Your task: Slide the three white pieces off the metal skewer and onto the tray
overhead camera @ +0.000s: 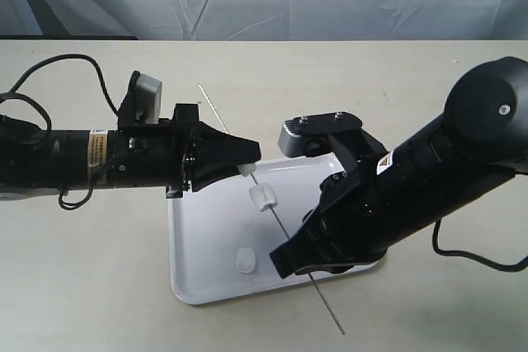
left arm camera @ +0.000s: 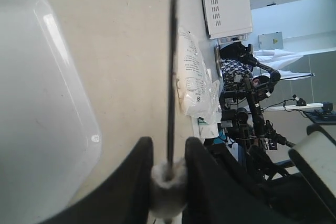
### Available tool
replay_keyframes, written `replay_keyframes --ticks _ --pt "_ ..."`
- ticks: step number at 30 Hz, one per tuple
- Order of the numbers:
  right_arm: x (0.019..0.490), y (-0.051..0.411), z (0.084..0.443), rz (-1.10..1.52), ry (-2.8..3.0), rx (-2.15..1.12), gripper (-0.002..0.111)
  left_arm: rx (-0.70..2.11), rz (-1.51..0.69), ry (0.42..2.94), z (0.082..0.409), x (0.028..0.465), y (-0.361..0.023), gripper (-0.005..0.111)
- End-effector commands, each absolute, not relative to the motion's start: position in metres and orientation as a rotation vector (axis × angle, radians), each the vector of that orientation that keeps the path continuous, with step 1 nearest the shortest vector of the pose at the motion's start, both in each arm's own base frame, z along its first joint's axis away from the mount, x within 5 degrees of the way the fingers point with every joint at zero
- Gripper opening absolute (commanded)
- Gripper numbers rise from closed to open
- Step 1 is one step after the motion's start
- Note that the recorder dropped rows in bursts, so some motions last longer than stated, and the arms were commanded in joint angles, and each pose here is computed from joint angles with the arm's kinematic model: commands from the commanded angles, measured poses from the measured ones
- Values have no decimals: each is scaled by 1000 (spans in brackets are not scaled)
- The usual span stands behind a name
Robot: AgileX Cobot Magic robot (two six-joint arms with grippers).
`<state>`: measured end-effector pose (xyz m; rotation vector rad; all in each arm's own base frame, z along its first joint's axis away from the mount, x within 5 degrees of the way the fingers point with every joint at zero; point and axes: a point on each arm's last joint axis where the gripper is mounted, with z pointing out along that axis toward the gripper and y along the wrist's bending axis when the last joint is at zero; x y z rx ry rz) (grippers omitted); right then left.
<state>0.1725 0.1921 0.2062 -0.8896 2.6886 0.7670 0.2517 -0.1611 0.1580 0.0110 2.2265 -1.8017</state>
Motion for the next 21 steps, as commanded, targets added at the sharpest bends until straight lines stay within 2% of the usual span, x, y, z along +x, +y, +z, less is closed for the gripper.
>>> replay_keyframes --ticks 1,10,16,21 --pt "173 191 208 768 2673 -891 -1 29 -1820 2200 162 251 -162 19" --pt "172 191 208 774 2685 -902 -1 4 -1825 2184 163 253 -162 19" --pt "172 191 207 769 2683 -911 -1 -12 -1826 2175 164 254 -162 13" --pt "170 191 207 773 2693 -921 -1 -18 -1826 2172 164 254 -162 13"
